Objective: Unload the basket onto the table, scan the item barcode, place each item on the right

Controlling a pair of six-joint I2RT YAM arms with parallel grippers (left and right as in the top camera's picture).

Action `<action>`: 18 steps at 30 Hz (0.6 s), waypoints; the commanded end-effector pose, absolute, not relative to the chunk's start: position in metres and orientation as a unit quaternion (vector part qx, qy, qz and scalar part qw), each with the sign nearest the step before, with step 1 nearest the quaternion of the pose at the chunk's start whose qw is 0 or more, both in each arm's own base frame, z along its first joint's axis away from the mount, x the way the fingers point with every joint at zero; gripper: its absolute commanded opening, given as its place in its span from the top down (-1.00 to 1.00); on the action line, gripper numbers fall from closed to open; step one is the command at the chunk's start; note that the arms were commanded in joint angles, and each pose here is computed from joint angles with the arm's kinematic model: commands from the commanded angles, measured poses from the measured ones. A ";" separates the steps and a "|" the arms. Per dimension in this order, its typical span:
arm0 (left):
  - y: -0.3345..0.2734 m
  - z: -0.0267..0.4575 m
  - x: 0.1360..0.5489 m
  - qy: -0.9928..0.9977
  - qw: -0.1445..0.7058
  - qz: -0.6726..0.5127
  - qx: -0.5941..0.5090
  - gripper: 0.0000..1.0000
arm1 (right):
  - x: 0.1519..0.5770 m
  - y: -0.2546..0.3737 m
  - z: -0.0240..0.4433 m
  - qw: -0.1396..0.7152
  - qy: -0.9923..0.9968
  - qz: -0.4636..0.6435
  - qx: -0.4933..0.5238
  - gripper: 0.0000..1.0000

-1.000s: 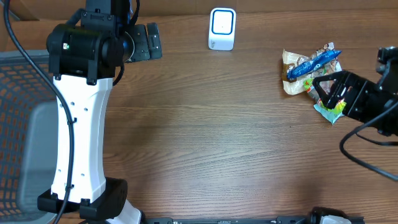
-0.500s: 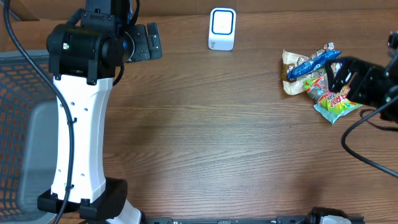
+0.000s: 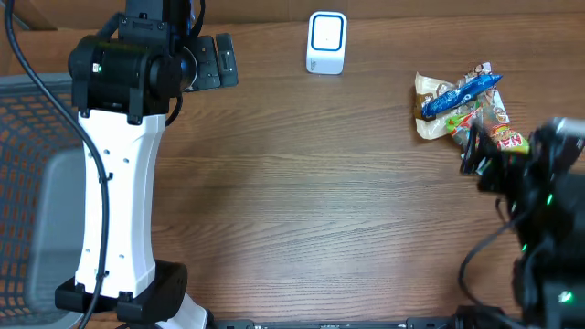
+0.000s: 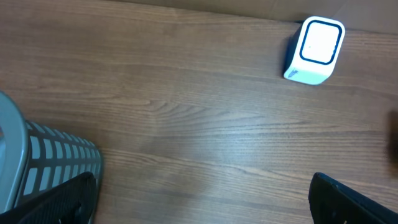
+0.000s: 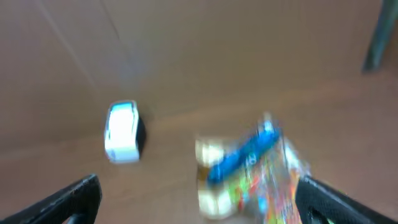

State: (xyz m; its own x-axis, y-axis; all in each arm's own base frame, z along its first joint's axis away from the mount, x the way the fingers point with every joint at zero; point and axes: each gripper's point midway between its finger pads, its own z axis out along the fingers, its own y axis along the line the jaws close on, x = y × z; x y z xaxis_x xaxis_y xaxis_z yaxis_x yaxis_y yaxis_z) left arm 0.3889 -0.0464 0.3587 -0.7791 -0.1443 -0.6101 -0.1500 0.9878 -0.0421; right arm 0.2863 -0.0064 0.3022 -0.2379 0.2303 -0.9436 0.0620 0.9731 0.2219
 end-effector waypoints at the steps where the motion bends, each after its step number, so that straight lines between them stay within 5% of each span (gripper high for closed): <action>1: -0.045 0.359 0.390 0.943 0.325 0.013 -0.071 -0.99 | 0.271 -0.007 0.257 0.637 0.765 0.056 0.082 -1.00; 9: -0.045 0.359 0.390 0.943 0.325 0.013 -0.071 -1.00 | 0.252 0.004 0.191 0.687 0.720 0.077 0.062 -1.00; 18: -0.045 0.359 0.390 0.943 0.326 0.013 -0.071 -1.00 | 0.246 0.010 0.170 0.694 0.713 0.084 0.054 -1.00</action>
